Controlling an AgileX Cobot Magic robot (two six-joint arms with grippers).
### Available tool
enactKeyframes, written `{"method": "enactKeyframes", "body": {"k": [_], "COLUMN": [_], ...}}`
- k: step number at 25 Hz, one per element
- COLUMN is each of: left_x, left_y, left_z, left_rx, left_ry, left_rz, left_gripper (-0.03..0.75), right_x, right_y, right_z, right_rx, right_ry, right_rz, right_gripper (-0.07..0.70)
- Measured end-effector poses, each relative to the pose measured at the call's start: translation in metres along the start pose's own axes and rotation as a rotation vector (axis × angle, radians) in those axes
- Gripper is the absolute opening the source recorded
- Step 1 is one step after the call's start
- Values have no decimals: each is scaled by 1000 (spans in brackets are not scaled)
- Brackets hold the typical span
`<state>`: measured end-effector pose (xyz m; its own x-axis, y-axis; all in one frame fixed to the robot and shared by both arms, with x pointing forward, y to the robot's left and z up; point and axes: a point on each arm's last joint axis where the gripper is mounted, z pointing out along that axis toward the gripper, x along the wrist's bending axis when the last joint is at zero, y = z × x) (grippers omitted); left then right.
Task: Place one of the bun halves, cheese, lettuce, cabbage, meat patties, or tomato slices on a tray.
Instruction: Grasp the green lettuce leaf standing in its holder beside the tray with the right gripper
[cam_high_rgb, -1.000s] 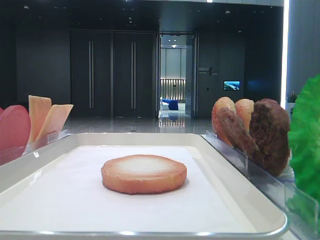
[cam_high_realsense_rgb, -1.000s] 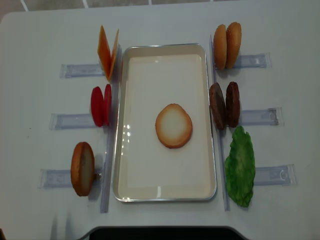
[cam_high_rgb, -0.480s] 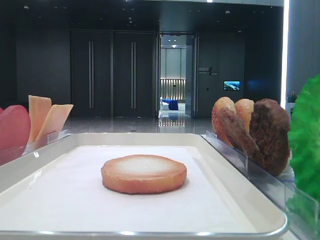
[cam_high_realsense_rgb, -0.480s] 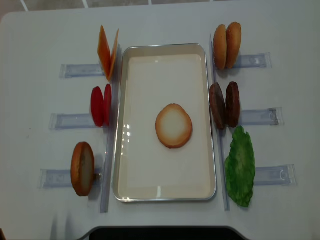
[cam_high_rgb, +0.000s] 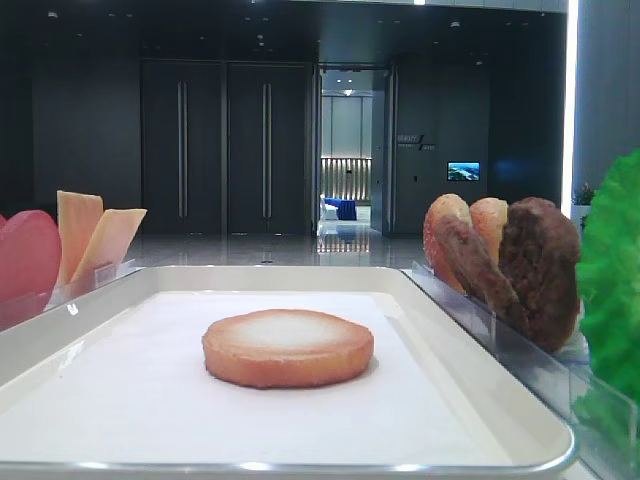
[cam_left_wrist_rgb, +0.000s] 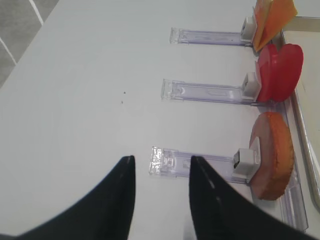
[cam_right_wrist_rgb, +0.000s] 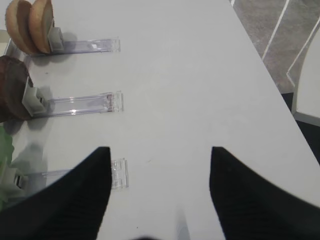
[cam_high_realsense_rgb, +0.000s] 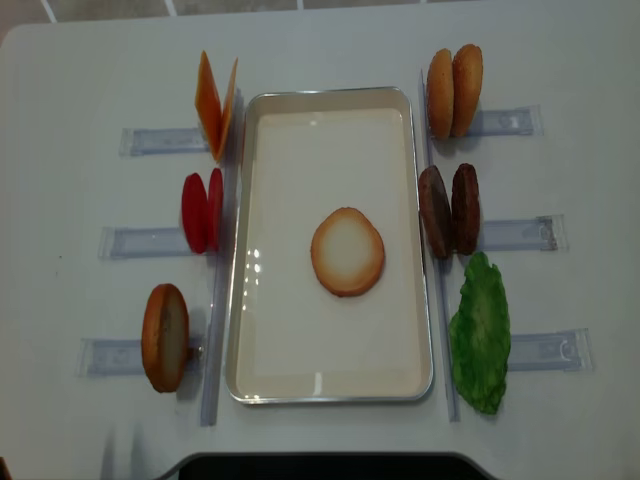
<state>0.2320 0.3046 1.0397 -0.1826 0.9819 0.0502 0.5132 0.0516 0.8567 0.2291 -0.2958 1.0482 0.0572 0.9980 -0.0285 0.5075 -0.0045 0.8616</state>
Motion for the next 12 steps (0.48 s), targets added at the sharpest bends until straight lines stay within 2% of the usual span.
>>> {"method": "enactKeyframes", "body": {"k": [12], "left_x": [0], "left_y": [0], "left_z": [0], "left_rx": [0], "left_ry": [0], "left_rz": [0], "left_gripper": [282], "right_x": [0], "right_y": [0], "right_z": [0], "right_rx": [0], "right_ry": [4], "right_rz": [14], "right_gripper": [412]}}
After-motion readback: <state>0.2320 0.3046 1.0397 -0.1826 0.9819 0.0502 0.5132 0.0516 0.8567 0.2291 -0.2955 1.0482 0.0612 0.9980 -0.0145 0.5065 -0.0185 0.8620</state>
